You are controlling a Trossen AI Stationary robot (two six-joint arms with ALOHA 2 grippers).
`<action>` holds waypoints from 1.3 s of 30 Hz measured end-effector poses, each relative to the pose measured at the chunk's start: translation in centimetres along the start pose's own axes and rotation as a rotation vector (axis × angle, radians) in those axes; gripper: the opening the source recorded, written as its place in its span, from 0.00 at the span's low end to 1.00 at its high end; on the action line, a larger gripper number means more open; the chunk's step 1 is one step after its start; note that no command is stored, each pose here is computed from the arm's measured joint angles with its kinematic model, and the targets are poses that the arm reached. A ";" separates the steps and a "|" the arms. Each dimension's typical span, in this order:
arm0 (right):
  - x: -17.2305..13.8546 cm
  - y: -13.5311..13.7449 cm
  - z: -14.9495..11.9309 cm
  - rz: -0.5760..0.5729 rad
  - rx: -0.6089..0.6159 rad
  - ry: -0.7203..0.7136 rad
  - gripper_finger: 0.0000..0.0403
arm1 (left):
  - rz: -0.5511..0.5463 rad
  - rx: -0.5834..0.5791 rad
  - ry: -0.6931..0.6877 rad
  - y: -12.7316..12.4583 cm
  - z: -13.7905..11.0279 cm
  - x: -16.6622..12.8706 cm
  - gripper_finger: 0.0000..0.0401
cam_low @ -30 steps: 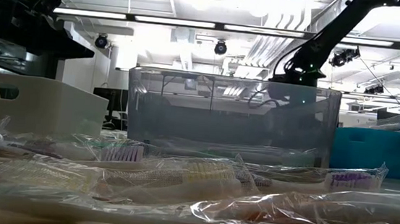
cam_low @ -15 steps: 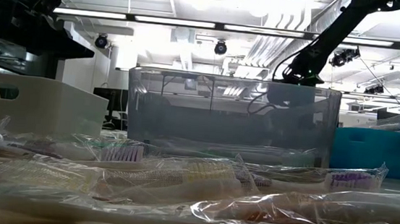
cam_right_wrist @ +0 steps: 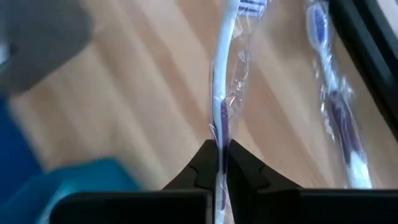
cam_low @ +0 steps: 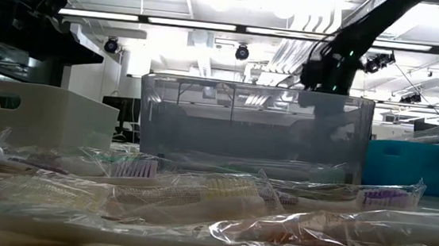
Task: Pick & Place Toothbrushes
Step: Put the purple toothbrush into the top black bin
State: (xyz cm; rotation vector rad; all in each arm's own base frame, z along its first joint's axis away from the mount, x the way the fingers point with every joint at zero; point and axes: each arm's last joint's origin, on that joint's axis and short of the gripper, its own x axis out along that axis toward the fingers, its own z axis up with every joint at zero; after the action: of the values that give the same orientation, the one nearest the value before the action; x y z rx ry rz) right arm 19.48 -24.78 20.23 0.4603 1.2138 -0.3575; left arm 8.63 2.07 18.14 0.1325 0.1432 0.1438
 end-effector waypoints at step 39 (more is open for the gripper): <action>-3.7 10.7 10.8 0.453 -0.121 -0.246 0.02 | -0.068 0.000 -0.011 -0.2 0.0 0.0 0.47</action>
State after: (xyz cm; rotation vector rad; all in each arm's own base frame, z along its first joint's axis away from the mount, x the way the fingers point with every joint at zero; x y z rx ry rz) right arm 32.39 -21.17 28.36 0.5530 0.8563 0.0482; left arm 8.66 1.87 18.15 0.1284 0.1369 0.0751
